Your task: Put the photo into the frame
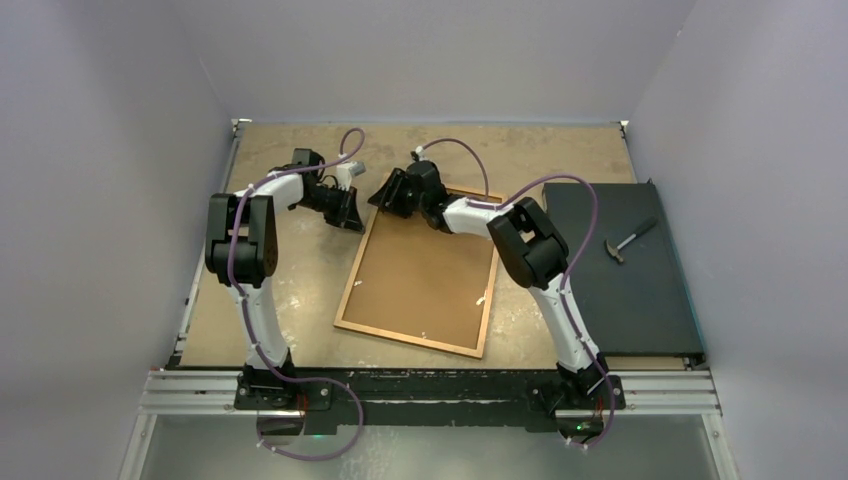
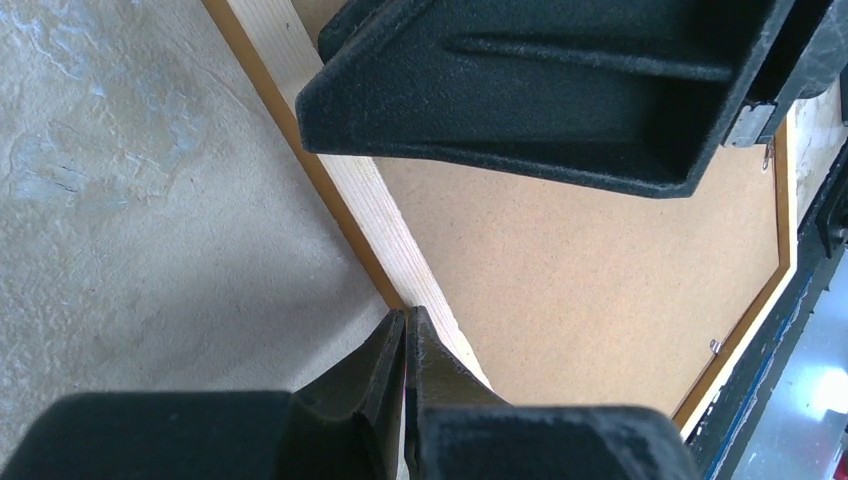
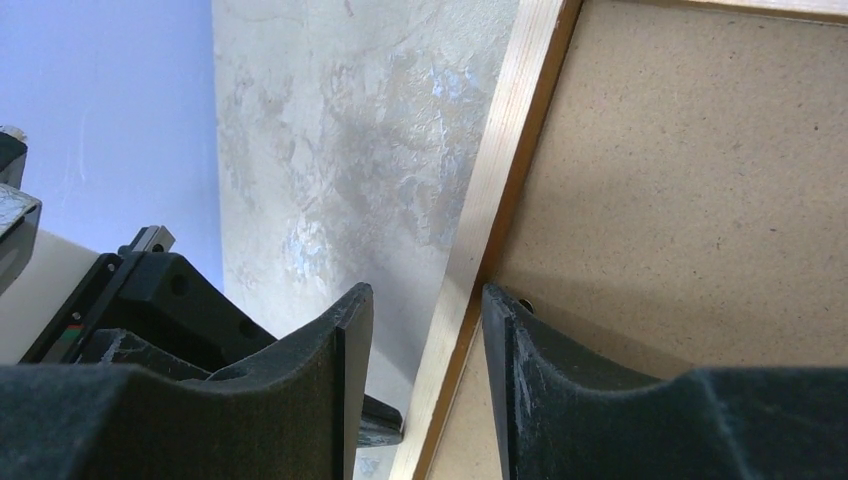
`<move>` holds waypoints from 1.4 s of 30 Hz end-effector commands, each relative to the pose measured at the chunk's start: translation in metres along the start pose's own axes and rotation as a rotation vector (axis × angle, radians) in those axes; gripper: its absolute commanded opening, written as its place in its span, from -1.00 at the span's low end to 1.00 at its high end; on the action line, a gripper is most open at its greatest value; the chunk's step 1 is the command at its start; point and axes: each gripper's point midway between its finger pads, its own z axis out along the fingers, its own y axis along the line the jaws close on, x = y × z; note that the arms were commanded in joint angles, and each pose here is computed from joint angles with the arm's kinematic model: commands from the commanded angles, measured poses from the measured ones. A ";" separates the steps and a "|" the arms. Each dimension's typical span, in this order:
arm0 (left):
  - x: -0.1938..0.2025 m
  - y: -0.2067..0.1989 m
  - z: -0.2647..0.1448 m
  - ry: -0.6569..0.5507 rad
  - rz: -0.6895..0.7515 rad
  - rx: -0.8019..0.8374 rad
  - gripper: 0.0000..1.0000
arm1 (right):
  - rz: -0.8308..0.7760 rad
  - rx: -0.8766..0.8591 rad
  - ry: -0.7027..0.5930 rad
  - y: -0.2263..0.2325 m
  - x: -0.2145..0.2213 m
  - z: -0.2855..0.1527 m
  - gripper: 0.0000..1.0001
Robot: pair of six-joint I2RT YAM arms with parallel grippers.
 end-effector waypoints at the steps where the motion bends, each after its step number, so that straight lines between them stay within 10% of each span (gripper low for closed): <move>1: 0.015 0.005 0.003 0.061 0.029 -0.048 -1.00 | -0.005 -0.065 0.001 0.017 -0.006 -0.008 -0.06; 12: 0.012 0.003 -0.001 0.055 0.039 -0.052 -1.00 | -0.081 -0.116 -0.034 0.044 -0.031 -0.057 0.12; 42: 0.012 0.004 0.005 0.051 0.021 -0.033 -1.00 | -0.044 0.016 0.049 -0.007 0.015 -0.004 0.06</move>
